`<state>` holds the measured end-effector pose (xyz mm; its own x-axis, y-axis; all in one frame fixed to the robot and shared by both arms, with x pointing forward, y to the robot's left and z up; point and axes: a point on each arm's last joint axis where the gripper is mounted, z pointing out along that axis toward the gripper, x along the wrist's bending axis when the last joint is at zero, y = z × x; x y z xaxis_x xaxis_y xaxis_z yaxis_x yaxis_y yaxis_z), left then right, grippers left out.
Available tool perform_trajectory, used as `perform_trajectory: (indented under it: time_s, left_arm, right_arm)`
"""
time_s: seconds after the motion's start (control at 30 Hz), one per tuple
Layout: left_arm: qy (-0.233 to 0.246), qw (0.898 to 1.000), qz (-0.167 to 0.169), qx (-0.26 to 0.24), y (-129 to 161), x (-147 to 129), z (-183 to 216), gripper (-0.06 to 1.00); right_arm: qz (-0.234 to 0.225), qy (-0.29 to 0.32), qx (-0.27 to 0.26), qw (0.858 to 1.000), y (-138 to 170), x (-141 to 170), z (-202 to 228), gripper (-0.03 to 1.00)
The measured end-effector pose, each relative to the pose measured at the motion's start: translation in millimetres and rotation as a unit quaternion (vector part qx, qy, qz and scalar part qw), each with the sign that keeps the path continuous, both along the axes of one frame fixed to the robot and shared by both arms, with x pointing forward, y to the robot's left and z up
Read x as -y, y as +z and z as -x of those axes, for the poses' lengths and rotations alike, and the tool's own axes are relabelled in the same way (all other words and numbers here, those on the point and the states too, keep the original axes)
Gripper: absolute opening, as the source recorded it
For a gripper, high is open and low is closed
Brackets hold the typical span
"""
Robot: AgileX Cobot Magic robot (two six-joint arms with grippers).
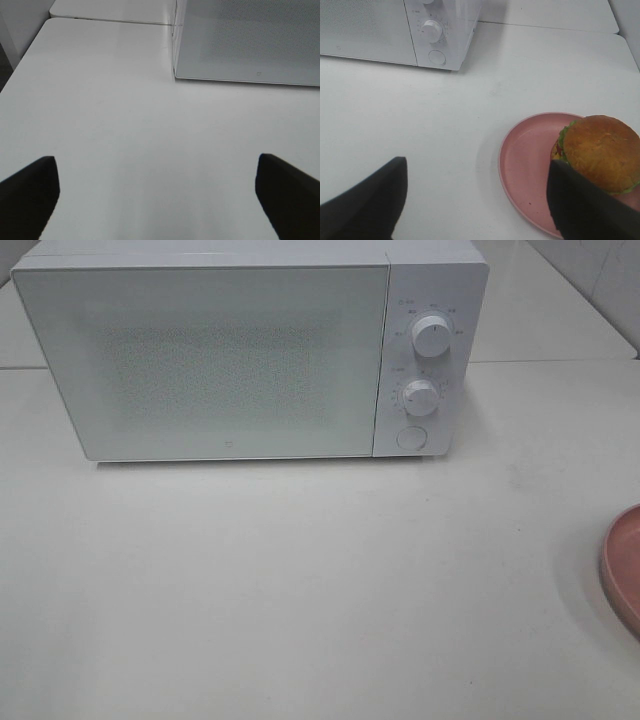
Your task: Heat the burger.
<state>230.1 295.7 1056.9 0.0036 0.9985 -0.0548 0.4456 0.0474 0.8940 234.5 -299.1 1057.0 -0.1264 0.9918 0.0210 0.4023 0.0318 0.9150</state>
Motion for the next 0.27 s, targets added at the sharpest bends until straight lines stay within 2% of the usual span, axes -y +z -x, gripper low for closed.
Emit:
perform_trajectory:
  time_s: [0.27]
  left_arm:
    - [0.0,1.0,0.0,0.0,0.0,0.0,0.0,0.99]
  right_arm:
    - [0.0,0.0,0.0,1.0,0.0,0.0,0.0,0.76]
